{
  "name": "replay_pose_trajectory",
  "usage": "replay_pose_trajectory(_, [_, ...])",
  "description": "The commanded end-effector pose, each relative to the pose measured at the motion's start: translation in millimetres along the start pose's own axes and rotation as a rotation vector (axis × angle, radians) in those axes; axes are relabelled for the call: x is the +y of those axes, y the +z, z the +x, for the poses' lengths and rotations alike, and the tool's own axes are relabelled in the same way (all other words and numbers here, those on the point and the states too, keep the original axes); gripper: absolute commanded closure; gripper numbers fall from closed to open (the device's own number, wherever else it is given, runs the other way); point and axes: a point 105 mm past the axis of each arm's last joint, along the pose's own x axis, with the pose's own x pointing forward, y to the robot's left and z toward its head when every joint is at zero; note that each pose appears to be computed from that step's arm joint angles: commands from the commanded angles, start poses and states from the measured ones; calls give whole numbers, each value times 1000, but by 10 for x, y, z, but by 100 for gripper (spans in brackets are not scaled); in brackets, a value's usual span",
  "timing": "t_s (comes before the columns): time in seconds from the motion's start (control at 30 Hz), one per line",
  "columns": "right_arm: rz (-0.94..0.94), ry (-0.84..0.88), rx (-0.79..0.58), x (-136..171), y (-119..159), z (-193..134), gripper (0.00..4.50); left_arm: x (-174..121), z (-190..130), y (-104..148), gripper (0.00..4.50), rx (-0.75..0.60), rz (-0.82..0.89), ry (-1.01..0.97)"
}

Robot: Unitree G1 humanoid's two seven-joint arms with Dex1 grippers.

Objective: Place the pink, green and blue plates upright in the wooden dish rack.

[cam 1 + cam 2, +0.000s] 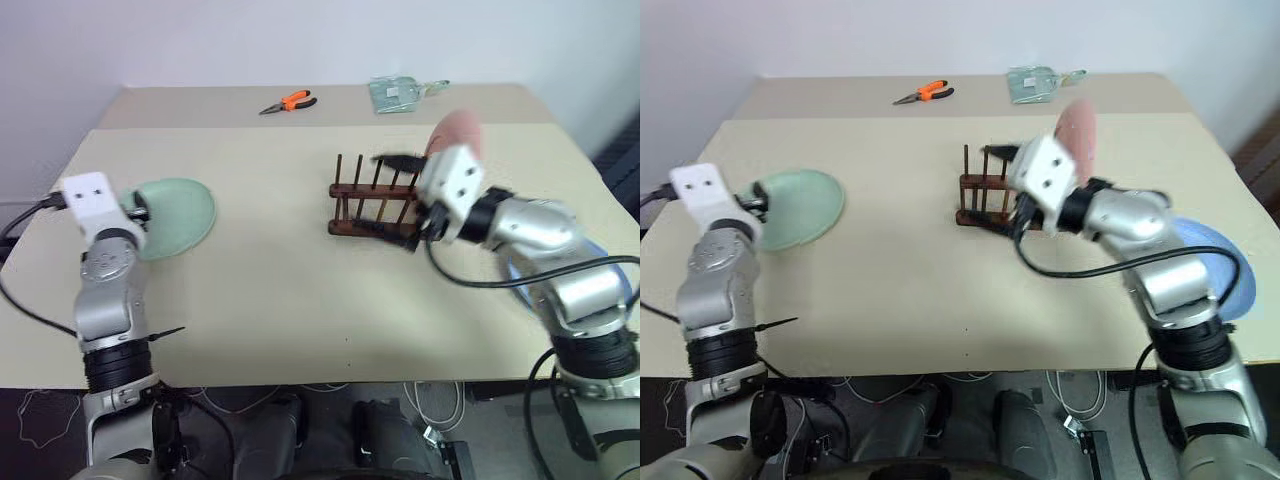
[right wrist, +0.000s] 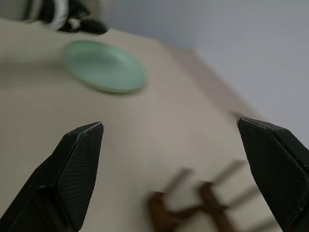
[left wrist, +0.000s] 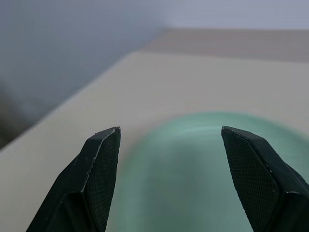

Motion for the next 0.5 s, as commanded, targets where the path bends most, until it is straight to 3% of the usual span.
replay_pose_trajectory(0.03, [-30,0,-37,70,53,100,0,136,-61,-71,112,94,-164,68])
replay_pose_trajectory(0.17, [-39,-13,-38,93,1,157,0,-73,-149,-317,112,249,-367,-44])
replay_pose_trajectory(0.2, [-42,-15,-38,101,-15,164,0,-109,-170,-364,134,278,-417,-57])
replay_pose_trajectory(0.27, [-55,-23,-29,108,-59,168,0,-151,-196,-435,193,320,-498,-66])
replay_pose_trajectory(0.4, [-70,-50,-17,103,-103,164,0,-169,-195,-478,408,351,-592,-62])
replay_pose_trajectory(0.43, [-56,-52,-13,103,-116,156,0,-189,-185,-472,444,356,-606,-69])
replay_pose_trajectory(0.5, [-34,-54,-6,94,-130,137,0,-278,-164,-381,444,334,-574,-125])
